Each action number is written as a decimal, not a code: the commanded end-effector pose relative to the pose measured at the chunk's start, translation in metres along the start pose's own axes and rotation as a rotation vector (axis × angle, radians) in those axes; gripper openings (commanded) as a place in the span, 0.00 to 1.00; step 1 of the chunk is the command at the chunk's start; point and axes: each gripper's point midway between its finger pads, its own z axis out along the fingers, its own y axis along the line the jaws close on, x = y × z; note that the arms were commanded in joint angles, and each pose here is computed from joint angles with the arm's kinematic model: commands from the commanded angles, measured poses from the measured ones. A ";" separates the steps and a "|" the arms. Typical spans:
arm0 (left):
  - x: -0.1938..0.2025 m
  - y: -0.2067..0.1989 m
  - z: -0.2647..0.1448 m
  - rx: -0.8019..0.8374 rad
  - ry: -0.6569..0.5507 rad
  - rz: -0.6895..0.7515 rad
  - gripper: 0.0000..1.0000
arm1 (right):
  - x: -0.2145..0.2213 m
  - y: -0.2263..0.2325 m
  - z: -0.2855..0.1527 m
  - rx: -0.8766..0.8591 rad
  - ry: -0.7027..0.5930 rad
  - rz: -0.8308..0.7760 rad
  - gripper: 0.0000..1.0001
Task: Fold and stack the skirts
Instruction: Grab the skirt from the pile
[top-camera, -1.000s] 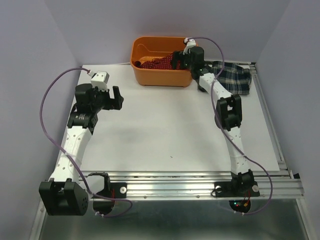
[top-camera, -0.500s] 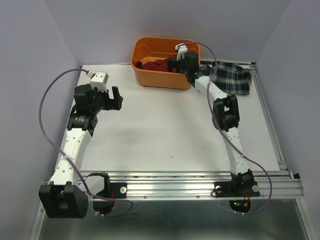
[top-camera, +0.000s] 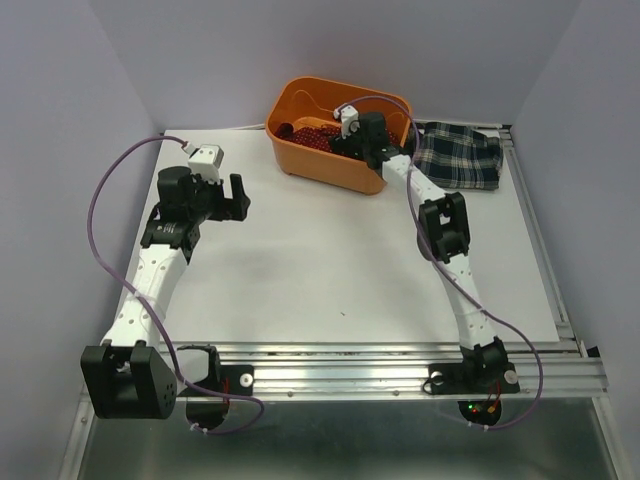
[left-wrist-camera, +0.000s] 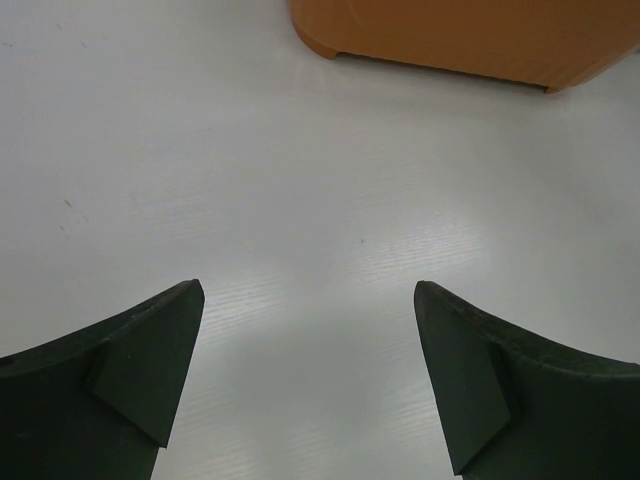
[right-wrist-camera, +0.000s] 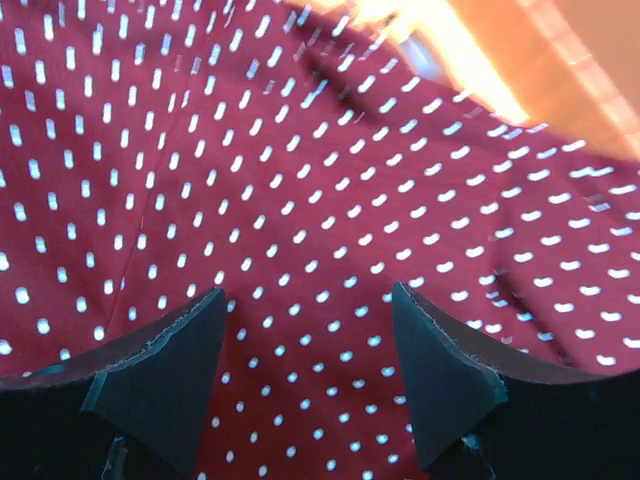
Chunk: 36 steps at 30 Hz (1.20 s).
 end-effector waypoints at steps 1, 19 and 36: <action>-0.033 -0.007 -0.012 0.015 -0.094 0.029 0.99 | 0.055 0.022 0.011 -0.095 0.134 -0.031 0.72; -0.031 -0.008 -0.017 0.015 -0.097 0.041 0.99 | -0.089 -0.042 -0.015 0.193 -0.286 -0.087 0.01; -0.034 -0.008 -0.022 0.010 -0.122 0.049 0.99 | -0.292 -0.051 -0.171 0.247 -0.851 0.013 0.01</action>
